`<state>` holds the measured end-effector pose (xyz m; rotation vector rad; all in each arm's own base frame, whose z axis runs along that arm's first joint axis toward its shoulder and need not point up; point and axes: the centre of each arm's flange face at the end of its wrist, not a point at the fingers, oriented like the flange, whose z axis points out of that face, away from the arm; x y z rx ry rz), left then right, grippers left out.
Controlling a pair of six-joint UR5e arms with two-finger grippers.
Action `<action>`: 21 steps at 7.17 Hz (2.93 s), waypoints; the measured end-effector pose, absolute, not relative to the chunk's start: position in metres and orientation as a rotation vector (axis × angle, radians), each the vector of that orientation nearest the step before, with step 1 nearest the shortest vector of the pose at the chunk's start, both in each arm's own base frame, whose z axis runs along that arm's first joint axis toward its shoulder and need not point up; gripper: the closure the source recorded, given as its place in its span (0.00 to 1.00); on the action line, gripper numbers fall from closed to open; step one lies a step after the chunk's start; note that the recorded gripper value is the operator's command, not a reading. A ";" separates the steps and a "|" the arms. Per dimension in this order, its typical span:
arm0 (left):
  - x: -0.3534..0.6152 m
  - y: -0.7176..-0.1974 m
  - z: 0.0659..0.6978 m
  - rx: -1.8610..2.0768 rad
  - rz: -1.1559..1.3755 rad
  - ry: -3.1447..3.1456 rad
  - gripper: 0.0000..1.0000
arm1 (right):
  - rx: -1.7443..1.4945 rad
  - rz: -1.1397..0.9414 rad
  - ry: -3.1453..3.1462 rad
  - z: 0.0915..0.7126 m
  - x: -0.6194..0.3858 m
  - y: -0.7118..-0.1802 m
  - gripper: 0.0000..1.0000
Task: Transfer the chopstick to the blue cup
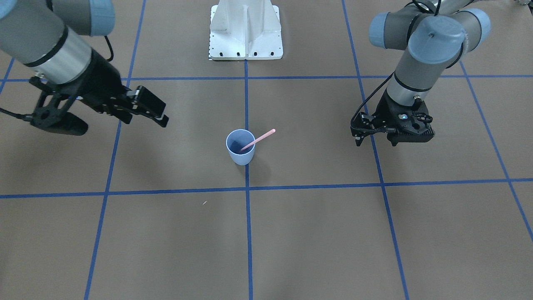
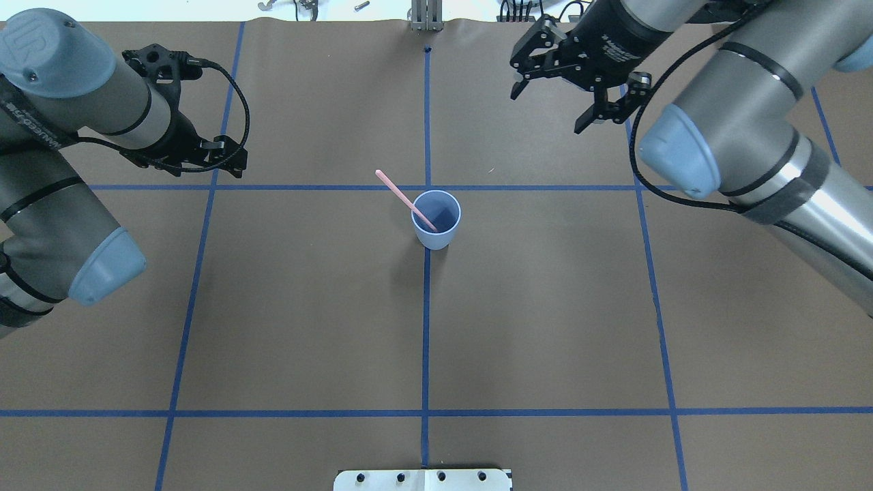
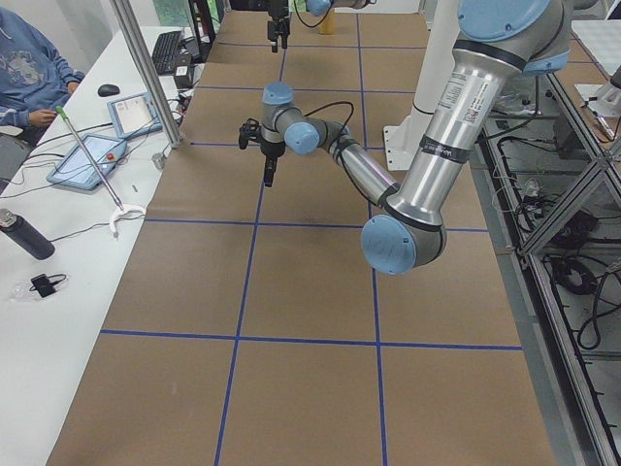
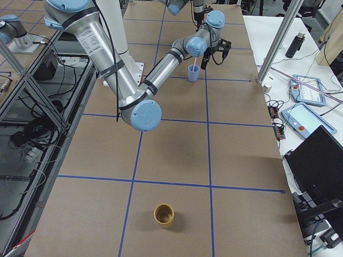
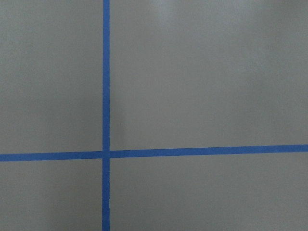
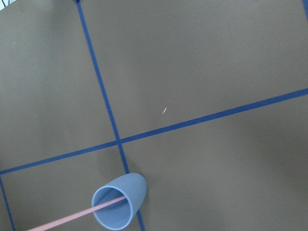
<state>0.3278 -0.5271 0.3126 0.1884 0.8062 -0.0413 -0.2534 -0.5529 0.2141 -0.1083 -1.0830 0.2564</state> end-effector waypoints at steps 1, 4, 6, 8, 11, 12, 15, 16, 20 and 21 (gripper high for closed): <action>0.318 -0.532 0.313 0.186 -0.031 0.814 0.02 | -0.067 0.212 -1.045 0.263 -0.222 -0.554 0.00; 0.243 -0.553 0.347 0.193 0.046 0.818 0.02 | 0.038 0.050 -0.922 0.419 -0.107 -0.536 0.00; 0.171 -0.562 0.399 0.211 0.129 0.795 0.02 | 0.073 -0.035 -0.855 0.490 -0.054 -0.516 0.00; 0.122 -0.566 0.437 0.209 0.164 0.795 0.02 | 0.097 -0.071 -0.792 0.511 -0.040 -0.514 0.00; 0.053 -0.574 0.498 0.209 0.220 0.795 0.02 | 0.089 -0.077 -0.777 0.521 -0.039 -0.515 0.00; 0.043 -0.572 0.516 0.199 0.239 0.798 0.02 | 0.087 -0.076 -0.777 0.522 -0.039 -0.515 0.00; 0.037 -0.557 0.534 0.184 0.232 0.802 0.02 | 0.081 -0.065 -0.779 0.522 -0.039 -0.515 0.00; 0.037 -0.555 0.532 0.186 0.225 0.804 0.02 | 0.081 -0.064 -0.780 0.522 -0.039 -0.515 0.00; 0.041 -0.549 0.513 0.191 0.220 0.867 0.02 | 0.080 -0.063 -0.780 0.522 -0.039 -0.516 0.00; 0.041 -0.549 0.508 0.183 0.191 0.874 0.02 | 0.080 -0.062 -0.781 0.522 -0.039 -0.516 0.00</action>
